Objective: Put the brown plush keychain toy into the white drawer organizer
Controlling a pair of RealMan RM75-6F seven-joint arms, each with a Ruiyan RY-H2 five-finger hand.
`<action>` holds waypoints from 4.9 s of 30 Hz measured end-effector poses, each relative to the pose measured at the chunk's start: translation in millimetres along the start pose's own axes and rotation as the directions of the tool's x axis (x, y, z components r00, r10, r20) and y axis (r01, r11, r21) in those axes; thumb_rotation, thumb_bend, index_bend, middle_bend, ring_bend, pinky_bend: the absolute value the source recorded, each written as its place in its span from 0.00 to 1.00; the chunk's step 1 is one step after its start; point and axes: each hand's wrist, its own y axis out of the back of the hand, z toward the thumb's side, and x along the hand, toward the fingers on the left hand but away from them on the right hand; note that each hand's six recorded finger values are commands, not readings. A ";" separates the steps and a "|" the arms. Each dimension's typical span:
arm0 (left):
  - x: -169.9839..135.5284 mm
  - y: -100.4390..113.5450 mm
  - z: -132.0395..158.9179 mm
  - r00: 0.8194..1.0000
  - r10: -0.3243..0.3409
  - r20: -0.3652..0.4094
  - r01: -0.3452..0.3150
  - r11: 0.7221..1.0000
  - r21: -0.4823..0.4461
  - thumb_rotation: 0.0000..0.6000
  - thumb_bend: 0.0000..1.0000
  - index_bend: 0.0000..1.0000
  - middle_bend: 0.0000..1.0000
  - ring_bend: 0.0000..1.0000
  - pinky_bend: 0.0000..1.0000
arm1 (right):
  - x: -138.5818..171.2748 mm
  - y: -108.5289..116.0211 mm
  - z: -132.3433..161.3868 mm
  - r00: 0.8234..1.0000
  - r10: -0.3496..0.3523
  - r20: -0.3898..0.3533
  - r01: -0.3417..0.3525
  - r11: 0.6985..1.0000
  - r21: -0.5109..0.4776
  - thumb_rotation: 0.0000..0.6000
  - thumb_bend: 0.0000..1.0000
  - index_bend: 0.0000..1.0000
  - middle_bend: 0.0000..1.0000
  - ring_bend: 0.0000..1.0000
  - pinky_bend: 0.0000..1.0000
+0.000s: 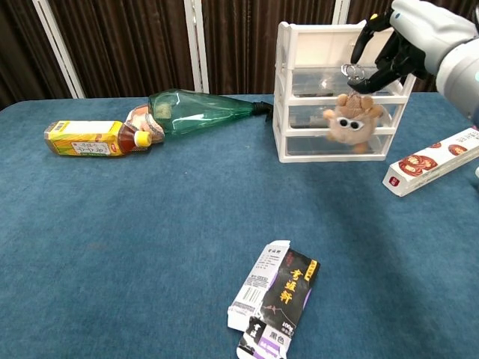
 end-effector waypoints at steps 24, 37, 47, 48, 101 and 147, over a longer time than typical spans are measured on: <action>2.4 0.2 -2.2 1.000 -0.015 -0.015 0.014 0.999 -0.033 1.00 0.06 0.01 0.00 0.00 0.00 | -35.4 -14.4 -1.5 0.983 -0.183 -0.011 0.184 0.983 0.014 1.00 0.26 0.62 1.00 1.00 0.89; 2.7 -1.3 -0.5 1.000 -0.023 -0.018 0.022 0.999 -0.036 1.00 0.06 0.01 0.00 0.00 0.00 | -40.8 -11.5 -19.7 0.969 -0.244 0.040 0.245 0.969 -0.034 1.00 0.25 0.61 1.00 1.00 0.89; 2.4 -2.3 1.0 1.000 -0.028 -0.013 0.027 0.999 -0.038 1.00 0.06 0.01 0.00 0.00 0.00 | -27.0 -15.0 -39.6 0.951 -0.289 0.106 0.301 0.946 -0.123 1.00 0.25 0.61 1.00 1.00 0.88; 2.5 -2.4 1.1 1.000 -0.028 -0.012 0.028 0.999 -0.038 1.00 0.05 0.01 0.00 0.00 0.00 | -25.6 -15.6 -41.0 0.950 -0.291 0.111 0.304 0.944 -0.130 1.00 0.25 0.61 1.00 1.00 0.88; 6.1 -3.2 3.1 0.999 -0.032 -0.016 0.031 0.998 -0.054 1.00 0.06 0.01 0.00 0.00 0.00 | -31.3 -32.5 -16.4 0.956 -0.276 0.102 0.290 0.943 -0.161 1.00 0.24 0.56 1.00 1.00 0.88; -3.8 3.0 9.6 0.999 0.019 0.036 -0.018 1.000 -0.022 1.00 0.07 0.05 0.00 0.00 0.00 | 53.1 21.3 -66.6 0.970 -0.227 -0.085 0.223 0.973 -0.055 1.00 0.14 0.32 0.52 0.51 0.33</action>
